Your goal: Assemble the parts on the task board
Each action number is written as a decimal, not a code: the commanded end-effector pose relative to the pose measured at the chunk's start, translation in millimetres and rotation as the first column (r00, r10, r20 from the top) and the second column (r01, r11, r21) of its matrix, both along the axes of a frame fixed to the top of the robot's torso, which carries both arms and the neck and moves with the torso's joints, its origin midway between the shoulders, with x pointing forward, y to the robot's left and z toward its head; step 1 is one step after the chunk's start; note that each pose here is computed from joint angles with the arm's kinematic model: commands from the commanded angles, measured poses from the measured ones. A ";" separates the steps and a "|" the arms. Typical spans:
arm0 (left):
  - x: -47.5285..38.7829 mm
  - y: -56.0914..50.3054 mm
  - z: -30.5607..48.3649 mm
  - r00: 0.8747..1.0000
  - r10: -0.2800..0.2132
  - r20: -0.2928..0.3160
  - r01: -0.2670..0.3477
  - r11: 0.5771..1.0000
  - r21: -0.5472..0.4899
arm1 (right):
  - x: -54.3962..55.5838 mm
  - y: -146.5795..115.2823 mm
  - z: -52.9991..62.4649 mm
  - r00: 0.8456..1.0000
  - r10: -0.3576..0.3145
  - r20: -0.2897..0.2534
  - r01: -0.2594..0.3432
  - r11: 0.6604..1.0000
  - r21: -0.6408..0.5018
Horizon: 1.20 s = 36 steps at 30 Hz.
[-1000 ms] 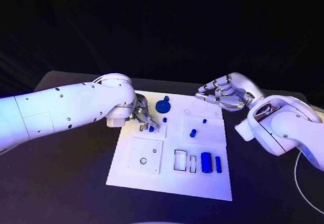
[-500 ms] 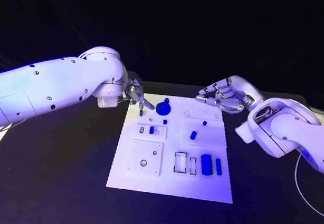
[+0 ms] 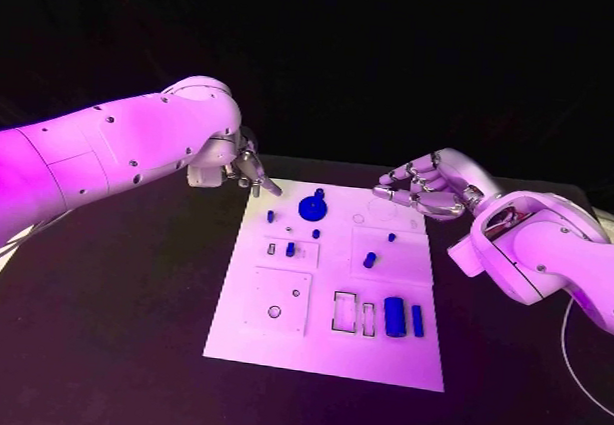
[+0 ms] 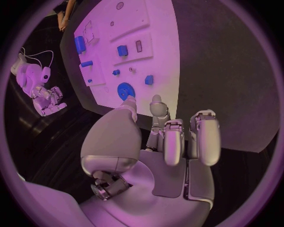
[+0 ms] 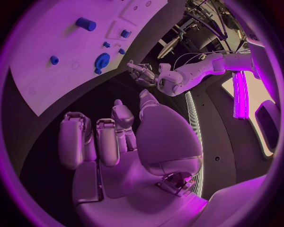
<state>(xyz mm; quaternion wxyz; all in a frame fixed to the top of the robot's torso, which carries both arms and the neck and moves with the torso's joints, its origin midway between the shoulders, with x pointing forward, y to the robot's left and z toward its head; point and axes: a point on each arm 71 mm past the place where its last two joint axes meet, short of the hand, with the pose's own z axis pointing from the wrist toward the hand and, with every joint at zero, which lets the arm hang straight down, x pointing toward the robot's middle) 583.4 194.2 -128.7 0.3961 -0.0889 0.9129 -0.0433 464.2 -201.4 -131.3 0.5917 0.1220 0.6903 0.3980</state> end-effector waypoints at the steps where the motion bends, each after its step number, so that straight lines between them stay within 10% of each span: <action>1: 1.8 0.6 -6.2 1.000 0.007 -0.016 -0.006 0.999 0.031 | -0.6 2.1 -0.2 1.000 0.019 0.005 -0.019 1.000 -0.010; 18: 4.4 -15.2 -31.6 0.996 -0.045 -0.080 0.043 0.999 -0.022 | 0.2 5.7 -1.0 1.000 0.027 0.001 -0.027 1.000 -0.011; 36: 3.4 -16.4 -39.8 0.991 -0.048 -0.125 0.048 0.999 -0.001 | 0.4 6.8 -1.5 1.000 0.031 0.001 -0.031 0.999 -0.015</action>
